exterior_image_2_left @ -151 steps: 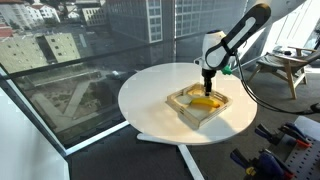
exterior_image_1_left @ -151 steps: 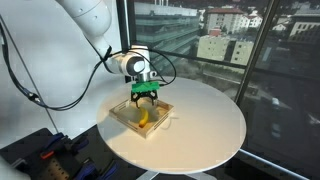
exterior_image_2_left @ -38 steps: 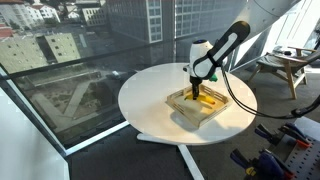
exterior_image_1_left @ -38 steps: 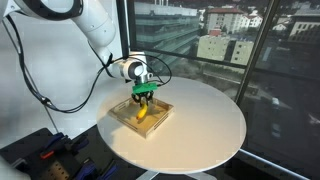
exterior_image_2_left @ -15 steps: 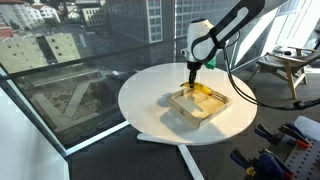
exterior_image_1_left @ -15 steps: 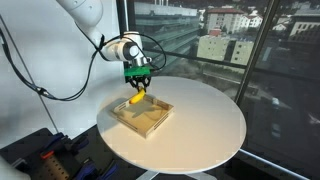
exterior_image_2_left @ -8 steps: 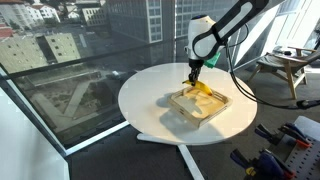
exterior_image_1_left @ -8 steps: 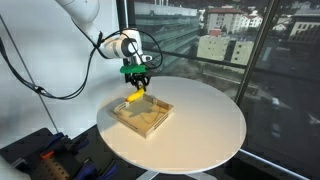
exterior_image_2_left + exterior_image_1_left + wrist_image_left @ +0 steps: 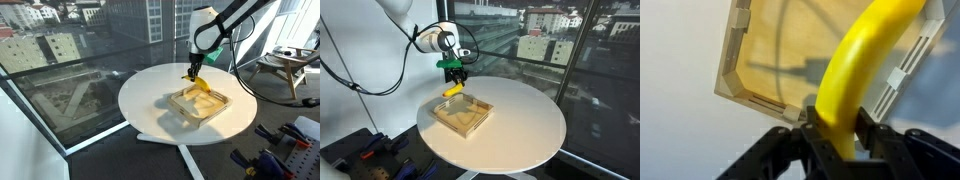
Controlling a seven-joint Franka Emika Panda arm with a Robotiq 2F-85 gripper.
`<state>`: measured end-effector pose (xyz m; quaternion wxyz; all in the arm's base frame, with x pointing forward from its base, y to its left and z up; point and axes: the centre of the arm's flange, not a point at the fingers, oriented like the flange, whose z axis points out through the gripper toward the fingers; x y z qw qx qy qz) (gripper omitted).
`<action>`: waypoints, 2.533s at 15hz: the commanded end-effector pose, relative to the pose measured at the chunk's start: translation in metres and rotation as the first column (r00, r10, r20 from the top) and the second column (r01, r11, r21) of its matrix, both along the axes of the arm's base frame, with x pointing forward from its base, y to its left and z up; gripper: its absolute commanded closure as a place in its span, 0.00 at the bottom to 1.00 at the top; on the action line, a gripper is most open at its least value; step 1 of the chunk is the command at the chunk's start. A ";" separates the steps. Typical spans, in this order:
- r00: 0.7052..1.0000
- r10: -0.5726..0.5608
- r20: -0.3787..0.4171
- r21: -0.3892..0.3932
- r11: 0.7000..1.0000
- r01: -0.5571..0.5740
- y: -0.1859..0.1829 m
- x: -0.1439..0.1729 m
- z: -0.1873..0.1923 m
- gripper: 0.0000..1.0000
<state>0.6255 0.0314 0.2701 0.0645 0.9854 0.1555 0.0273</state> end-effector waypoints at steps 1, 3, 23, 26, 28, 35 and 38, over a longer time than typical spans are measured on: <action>0.999 -0.032 0.015 0.031 0.999 0.032 0.003 -0.017 0.021 0.84; 0.999 -0.037 0.021 0.042 0.998 0.036 0.003 -0.022 0.028 0.84; 0.977 -0.211 0.026 0.066 0.976 0.209 -0.043 -0.043 0.051 0.84; 0.971 -0.239 -0.014 0.070 0.968 0.239 -0.050 -0.044 0.047 0.84; 0.968 -0.250 -0.032 0.077 0.965 0.252 -0.054 -0.044 0.044 0.84; 0.954 -0.296 -0.044 0.068 0.952 0.298 -0.077 -0.040 0.035 0.83; 0.949 -0.313 -0.041 0.060 0.947 0.315 -0.089 -0.038 0.031 0.84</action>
